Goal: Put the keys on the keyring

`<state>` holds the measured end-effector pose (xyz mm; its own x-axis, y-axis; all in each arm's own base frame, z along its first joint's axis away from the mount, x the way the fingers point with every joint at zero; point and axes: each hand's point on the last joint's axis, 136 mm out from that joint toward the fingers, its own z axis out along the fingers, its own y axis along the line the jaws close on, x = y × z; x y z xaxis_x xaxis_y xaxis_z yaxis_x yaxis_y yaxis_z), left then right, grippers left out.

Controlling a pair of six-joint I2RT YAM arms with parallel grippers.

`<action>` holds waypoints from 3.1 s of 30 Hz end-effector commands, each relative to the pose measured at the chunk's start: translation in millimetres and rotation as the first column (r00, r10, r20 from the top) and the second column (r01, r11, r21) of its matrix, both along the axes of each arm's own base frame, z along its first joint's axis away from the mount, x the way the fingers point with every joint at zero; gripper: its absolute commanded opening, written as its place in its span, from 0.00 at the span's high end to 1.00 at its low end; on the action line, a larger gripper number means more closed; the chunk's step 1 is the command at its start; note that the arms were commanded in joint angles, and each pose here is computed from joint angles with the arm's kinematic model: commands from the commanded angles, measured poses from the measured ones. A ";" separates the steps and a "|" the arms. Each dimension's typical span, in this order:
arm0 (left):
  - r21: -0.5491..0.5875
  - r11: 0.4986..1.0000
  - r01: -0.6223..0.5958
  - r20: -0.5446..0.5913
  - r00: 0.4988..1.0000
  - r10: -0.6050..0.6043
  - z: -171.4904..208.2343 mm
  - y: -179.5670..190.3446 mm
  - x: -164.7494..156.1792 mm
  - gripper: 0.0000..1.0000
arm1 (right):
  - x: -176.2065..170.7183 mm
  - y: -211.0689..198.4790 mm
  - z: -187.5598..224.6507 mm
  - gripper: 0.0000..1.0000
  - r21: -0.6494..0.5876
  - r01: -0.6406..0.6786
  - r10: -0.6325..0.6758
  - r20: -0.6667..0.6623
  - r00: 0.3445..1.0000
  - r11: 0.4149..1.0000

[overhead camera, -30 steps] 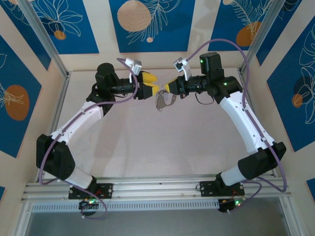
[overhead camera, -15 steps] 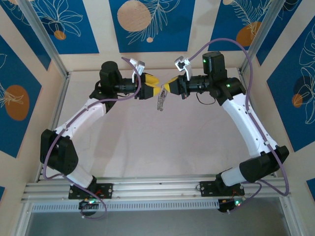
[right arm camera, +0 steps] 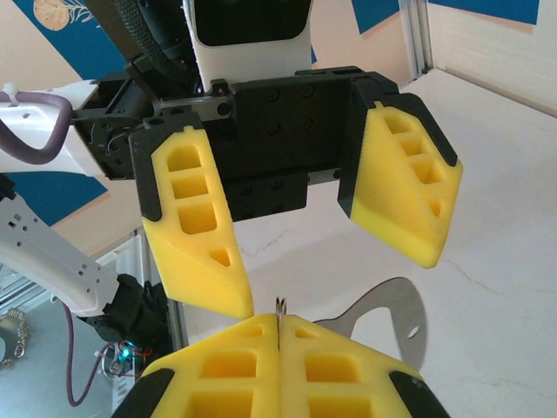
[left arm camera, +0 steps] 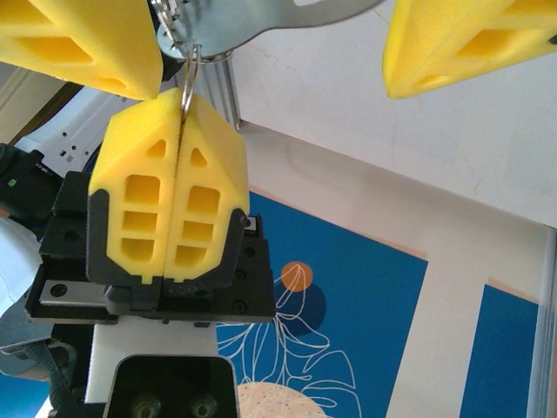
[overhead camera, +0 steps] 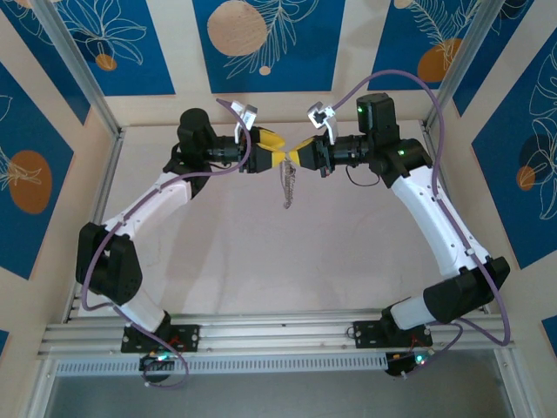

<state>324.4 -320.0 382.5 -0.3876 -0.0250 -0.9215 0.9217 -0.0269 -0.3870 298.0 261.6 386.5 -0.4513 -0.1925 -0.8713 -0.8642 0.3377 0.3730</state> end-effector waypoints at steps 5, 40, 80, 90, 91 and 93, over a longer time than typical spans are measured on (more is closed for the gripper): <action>-0.026 0.998 0.055 0.048 0.997 -0.054 14.8 -3.8 -8.2 0.38 | -5.9 -2.1 13.1 1.00 0.037 -0.015 0.014 0.029 0.999 0.999; -0.026 0.995 0.099 0.048 0.994 -0.098 10.8 -17.3 -17.9 0.96 | -5.9 -6.0 15.0 1.00 0.052 0.001 -0.003 0.025 1.000 0.999; -0.139 0.990 -0.039 0.060 0.997 0.048 14.0 -13.5 -13.5 1.00 | 18.5 -50.7 27.7 0.61 0.207 0.260 -0.254 -0.056 0.966 0.943; -0.225 0.974 -0.036 0.030 0.999 0.044 34.9 -12.8 -10.0 1.00 | 9.6 -67.1 -19.0 0.53 0.281 0.405 -0.413 -0.036 0.910 0.870; -0.226 0.973 -0.038 0.030 0.998 0.046 35.5 -12.7 -9.9 1.00 | 7.7 -65.5 -22.8 0.52 0.282 0.413 -0.422 -0.032 0.906 0.866; -0.223 0.974 -0.040 0.026 0.999 0.047 35.0 -12.8 -9.2 1.00 | 6.4 -61.7 -31.5 0.52 0.268 0.431 -0.442 -0.021 0.897 0.861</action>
<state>318.6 -333.8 398.7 -0.3955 -0.2015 -0.8961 0.9179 -0.0512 -0.3936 301.2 201.6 340.6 -0.4891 0.1997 -0.8490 -0.6663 0.5427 0.5115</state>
